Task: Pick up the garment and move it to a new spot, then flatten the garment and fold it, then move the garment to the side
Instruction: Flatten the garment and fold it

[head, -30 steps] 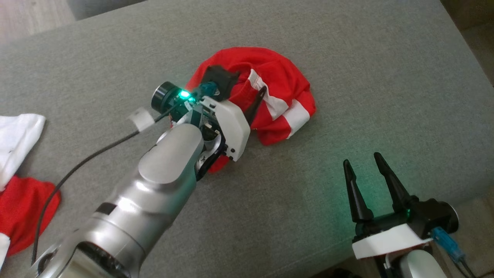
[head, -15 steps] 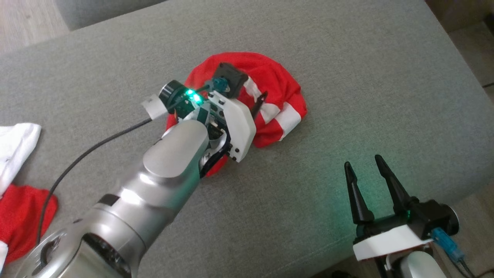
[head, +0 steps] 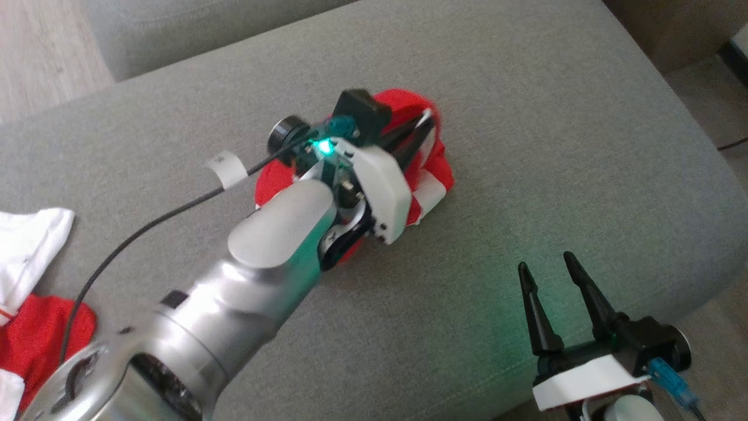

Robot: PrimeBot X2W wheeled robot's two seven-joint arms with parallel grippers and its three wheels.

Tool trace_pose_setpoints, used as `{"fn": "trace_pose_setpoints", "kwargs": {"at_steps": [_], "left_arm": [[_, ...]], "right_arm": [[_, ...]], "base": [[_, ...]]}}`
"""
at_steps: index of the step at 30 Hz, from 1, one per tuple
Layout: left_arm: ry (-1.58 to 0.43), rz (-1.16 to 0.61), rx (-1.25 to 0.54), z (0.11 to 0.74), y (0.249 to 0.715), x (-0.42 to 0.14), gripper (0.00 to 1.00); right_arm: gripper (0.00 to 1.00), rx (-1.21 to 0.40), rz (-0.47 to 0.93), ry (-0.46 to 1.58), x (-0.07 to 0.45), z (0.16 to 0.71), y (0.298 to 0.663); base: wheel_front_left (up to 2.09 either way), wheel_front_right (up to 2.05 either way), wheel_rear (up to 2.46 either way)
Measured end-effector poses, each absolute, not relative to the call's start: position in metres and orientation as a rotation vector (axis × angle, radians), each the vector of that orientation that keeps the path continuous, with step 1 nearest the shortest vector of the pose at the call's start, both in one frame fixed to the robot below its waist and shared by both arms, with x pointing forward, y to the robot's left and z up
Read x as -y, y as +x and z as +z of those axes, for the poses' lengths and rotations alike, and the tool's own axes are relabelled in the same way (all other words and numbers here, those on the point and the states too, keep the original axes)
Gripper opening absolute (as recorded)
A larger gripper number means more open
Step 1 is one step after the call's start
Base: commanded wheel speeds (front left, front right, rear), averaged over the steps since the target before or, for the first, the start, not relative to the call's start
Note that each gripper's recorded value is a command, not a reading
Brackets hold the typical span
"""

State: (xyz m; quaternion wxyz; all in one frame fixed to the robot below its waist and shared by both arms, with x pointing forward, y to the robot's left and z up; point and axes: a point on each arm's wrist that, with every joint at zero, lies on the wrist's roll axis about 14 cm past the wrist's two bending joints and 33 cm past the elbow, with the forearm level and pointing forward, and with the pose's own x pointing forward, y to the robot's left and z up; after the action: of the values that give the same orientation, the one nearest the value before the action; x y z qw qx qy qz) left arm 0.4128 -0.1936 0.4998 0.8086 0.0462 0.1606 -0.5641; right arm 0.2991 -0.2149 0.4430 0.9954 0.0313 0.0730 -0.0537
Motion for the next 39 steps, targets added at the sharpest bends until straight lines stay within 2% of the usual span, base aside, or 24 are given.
{"fn": "trace_pose_setpoints", "kwargs": {"at_steps": [4,9,13,16,19,23,26,34,39], "left_arm": [[0.040,-1.274,-0.192,0.555,0.404,0.213,0.00],[0.018,-1.307,0.056,0.656,0.405,0.223,0.00],[-0.014,-1.256,0.121,0.688,0.411,0.209,0.00],[-0.074,-1.197,0.070,0.670,0.419,0.187,0.00],[-0.141,-1.094,-0.057,0.614,0.429,0.149,0.00],[-0.195,-0.848,-0.218,0.523,0.437,0.073,0.00],[-0.222,-0.716,-0.260,0.488,0.436,0.025,0.00],[-0.244,-0.552,-0.207,0.480,0.436,-0.043,0.00],[-0.228,-0.515,-0.221,0.469,0.427,-0.058,0.00]], "right_arm": [[1.00,-0.118,-0.108,0.065,0.215,0.450,0.296],[1.00,-0.112,-0.103,0.077,0.211,0.451,0.287],[1.00,-0.104,-0.073,0.086,0.202,0.451,0.286],[1.00,-0.085,-0.050,0.085,0.198,0.457,0.293],[1.00,-0.075,-0.020,0.084,0.192,0.459,0.301],[1.00,-0.088,0.016,0.085,0.183,0.455,0.309],[1.00,-0.096,0.033,0.086,0.180,0.453,0.316],[1.00,-0.148,0.076,0.108,0.168,0.435,0.343],[1.00,-0.226,0.083,0.175,0.160,0.411,0.354]], "base": [[0.00,0.00,0.00],[0.00,0.00,0.00],[0.00,0.00,0.00],[0.00,0.00,0.00],[0.00,0.00,0.00],[0.00,0.00,0.00],[0.00,0.00,0.00],[0.00,0.00,0.00],[0.00,0.00,0.00]]}}
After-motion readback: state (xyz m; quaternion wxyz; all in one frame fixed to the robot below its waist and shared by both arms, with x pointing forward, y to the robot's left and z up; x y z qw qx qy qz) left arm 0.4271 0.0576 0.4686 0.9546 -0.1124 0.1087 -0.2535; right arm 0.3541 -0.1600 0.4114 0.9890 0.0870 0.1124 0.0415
